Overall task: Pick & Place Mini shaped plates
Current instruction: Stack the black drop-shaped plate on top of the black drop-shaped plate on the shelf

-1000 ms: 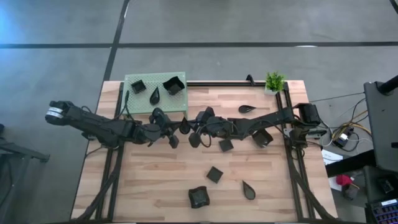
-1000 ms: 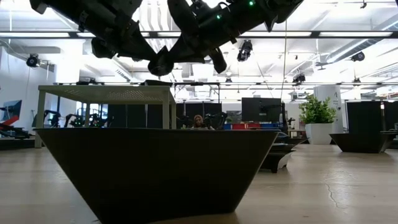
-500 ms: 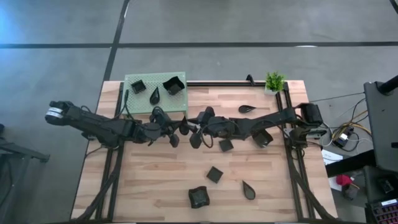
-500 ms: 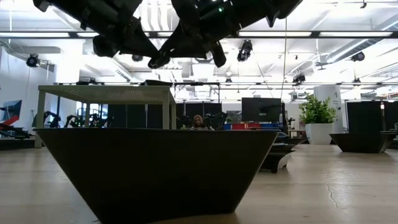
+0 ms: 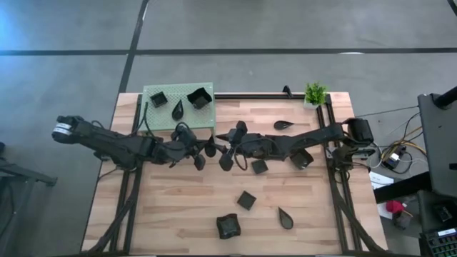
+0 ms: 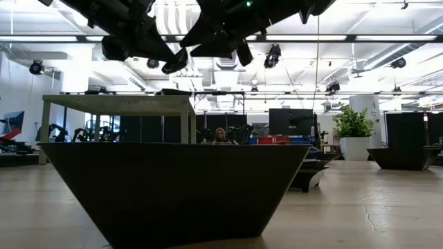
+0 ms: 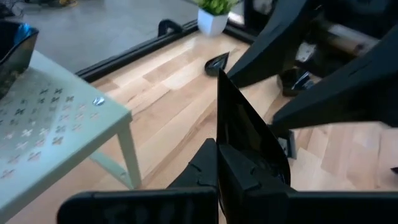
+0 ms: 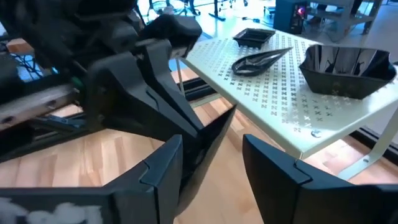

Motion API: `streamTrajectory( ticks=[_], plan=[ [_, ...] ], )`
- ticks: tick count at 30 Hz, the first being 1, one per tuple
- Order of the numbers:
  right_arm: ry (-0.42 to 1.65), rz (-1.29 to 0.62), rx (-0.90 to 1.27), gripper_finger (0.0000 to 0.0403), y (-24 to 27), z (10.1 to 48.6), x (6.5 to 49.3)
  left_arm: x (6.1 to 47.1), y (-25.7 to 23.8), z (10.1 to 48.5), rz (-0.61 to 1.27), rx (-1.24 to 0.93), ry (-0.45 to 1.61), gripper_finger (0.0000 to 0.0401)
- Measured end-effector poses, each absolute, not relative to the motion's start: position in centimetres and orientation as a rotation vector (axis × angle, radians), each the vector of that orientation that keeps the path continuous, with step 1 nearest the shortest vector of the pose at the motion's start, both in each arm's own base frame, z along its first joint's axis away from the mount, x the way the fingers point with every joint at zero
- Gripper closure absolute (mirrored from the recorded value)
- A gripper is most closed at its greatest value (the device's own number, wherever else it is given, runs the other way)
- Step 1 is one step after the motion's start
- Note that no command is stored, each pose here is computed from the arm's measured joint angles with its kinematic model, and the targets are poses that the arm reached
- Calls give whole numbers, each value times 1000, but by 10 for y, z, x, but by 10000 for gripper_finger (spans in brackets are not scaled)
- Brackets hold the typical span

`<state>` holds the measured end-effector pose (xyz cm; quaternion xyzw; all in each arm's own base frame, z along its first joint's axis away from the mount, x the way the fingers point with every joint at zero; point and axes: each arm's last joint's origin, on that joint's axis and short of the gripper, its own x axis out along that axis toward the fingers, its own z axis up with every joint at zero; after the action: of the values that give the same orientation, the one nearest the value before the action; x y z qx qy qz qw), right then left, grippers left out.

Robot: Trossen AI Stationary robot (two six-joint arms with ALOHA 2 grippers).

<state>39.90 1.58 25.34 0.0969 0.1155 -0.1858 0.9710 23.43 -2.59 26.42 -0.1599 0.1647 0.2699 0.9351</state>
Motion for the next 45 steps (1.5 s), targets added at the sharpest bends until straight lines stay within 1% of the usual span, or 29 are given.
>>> streamTrajectory(
  ticks=[9, 14, 20, 24, 28, 32, 37, 40, 45],
  plan=[
    [264, -364, 184, 230, 20, 273, 383, 227, -24, 271, 593, -359, 410, 401],
    [283, -356, 179, 235, 23, 288, 370, 212, -18, 294, 639, -344, 461, 401],
    [298, -338, 173, 245, 28, 306, 352, 184, 1, 325, 759, -323, 546, 401],
    [277, -317, 177, 251, 34, 315, 345, 165, 19, 337, 863, -326, 588, 401],
    [274, -291, 141, 257, 40, 318, 342, 153, 40, 338, 975, -357, 591, 401],
    [276, -278, 128, 263, 44, 318, 341, 148, 62, 334, 1023, -400, 640, 401],
    [275, -274, 132, 270, 46, 318, 341, 149, 85, 325, 996, -434, 715, 401],
    [274, -274, 134, 275, 46, 318, 341, 150, 95, 324, 964, -430, 725, 401],
    [274, -275, 135, 280, 45, 318, 341, 149, 104, 322, 973, -420, 750, 401]
  ],
)
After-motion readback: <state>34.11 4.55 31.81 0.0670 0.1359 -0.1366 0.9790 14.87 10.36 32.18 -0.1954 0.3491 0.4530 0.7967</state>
